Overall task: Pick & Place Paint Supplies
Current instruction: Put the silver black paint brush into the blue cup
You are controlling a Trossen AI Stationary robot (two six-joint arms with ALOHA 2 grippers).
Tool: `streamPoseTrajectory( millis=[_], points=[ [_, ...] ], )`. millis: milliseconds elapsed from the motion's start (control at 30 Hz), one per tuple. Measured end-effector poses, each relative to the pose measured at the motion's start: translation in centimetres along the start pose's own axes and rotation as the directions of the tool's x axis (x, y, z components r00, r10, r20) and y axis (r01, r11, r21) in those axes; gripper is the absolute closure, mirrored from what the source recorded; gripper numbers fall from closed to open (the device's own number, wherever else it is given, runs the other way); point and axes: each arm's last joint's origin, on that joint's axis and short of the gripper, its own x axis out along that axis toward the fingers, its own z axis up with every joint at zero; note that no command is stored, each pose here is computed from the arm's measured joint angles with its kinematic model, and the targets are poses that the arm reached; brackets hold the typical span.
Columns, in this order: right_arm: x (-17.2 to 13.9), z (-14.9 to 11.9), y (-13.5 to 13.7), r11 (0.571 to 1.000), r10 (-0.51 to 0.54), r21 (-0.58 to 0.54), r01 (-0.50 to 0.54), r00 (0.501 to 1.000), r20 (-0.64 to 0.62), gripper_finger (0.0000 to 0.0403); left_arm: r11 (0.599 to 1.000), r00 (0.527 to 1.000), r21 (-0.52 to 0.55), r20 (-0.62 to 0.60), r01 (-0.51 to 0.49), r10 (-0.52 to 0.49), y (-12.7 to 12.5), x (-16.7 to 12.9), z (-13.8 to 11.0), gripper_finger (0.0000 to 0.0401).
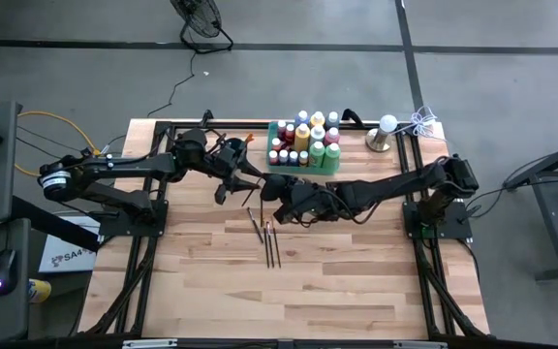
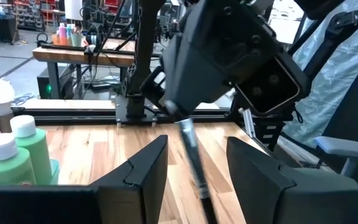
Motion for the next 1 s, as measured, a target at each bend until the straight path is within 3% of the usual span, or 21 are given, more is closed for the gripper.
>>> streamPoseTrajectory(
  millis=[200, 467, 567, 833, 1000],
  points=[
    [0.11, -0.15, -0.05, 1.000, -0.006, 0.014, 0.006, 1.000, -0.004, 0.0400, 1.000, 1.000, 0.010, 0.003, -0.023, 0.023, 0.12, 0.06, -0.05, 0.0261],
    [0.09, -0.13, -0.06, 1.000, -0.006, 0.020, 0.006, 1.000, -0.003, 0.0400, 0.999, 0.999, 0.017, 0.011, -0.033, 0.033, 0.17, 0.05, 0.03, 0.0380],
    [0.08, -0.11, -0.05, 0.998, -0.006, 0.056, 0.006, 1.000, -0.002, 0.0399, 0.999, 0.999, 0.031, 0.010, -0.032, 0.031, 0.16, 0.05, 0.02, 0.0384],
    [0.10, -0.07, -0.01, 0.953, -0.006, 0.302, 0.002, 1.000, 0.013, 0.0385, 0.998, 0.999, 0.057, -0.001, -0.040, 0.041, 0.19, 0.05, -0.11, 0.0393],
    [-0.07, 0.11, -0.09, 0.849, -0.010, 0.528, 0.000, 1.000, 0.016, 0.0327, 0.994, 0.998, 0.089, -0.010, -0.067, 0.068, 0.27, 0.05, -0.22, 0.0391]
  ],
)
